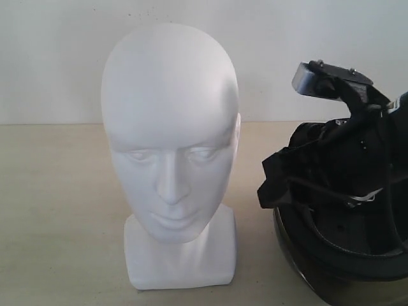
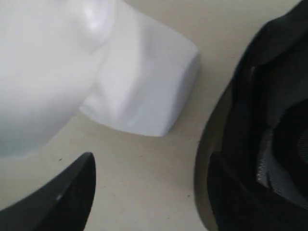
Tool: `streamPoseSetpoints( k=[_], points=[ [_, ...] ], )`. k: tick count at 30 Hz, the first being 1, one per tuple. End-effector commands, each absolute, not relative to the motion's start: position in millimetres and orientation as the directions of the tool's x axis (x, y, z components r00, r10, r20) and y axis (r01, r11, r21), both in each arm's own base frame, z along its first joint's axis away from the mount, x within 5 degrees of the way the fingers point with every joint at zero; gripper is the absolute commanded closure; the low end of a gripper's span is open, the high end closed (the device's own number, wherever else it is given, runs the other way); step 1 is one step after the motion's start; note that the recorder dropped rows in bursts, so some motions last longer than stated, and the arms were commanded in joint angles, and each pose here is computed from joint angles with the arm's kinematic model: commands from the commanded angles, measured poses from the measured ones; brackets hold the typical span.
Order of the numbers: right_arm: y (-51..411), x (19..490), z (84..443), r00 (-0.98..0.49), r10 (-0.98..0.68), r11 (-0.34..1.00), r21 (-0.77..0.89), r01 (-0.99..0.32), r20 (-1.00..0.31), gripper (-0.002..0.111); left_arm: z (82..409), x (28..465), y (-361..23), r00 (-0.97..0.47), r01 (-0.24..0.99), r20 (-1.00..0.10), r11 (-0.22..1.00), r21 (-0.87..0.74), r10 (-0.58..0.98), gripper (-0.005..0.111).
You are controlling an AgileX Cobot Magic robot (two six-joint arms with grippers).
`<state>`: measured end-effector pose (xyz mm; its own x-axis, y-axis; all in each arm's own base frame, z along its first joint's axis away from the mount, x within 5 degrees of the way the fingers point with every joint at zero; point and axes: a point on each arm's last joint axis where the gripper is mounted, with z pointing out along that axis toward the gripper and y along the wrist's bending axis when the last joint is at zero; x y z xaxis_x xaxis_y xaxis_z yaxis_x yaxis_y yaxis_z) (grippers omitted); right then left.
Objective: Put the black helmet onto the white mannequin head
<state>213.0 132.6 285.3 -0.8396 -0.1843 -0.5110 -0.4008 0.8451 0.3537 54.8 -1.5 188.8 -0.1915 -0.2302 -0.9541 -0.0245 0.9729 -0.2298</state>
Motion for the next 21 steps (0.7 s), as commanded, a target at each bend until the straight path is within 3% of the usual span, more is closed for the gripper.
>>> streamPoseSetpoints(
  k=[1, 5, 13, 19, 21],
  points=[
    [133.5, 212.4, 289.8, -0.825, -0.113, 0.919, 0.257, -0.299, -0.554, 0.045, 188.0, 54.8, -2.0, -0.191, -0.015, -0.955, 0.974, -0.228, -0.226, 0.102],
    [133.3, 213.7, 291.0, -0.772, -0.135, 0.964, 0.100, -0.248, -0.621, 0.045, 188.0, 54.8, -2.0, -0.191, -0.015, -0.955, 0.974, -0.228, -0.226, 0.102],
    [152.8, 221.4, 275.1, -0.769, -0.124, 0.968, 0.094, -0.233, -0.627, 0.044, 188.0, 54.8, -2.0, -0.191, -0.015, -0.955, 0.974, -0.228, -0.226, 0.102],
    [162.3, 230.5, 264.4, -0.768, -0.099, 0.965, 0.129, -0.230, -0.633, 0.017, 188.0, 54.8, -2.0, -0.191, -0.015, -0.955, 0.974, -0.228, -0.226, 0.102],
    [163.6, 231.8, 262.4, -0.769, -0.098, 0.964, 0.131, -0.231, -0.632, 0.016, 188.0, 54.8, -2.0, -0.191, -0.015, -0.955, 0.974, -0.228, -0.226, 0.102]
  ],
)
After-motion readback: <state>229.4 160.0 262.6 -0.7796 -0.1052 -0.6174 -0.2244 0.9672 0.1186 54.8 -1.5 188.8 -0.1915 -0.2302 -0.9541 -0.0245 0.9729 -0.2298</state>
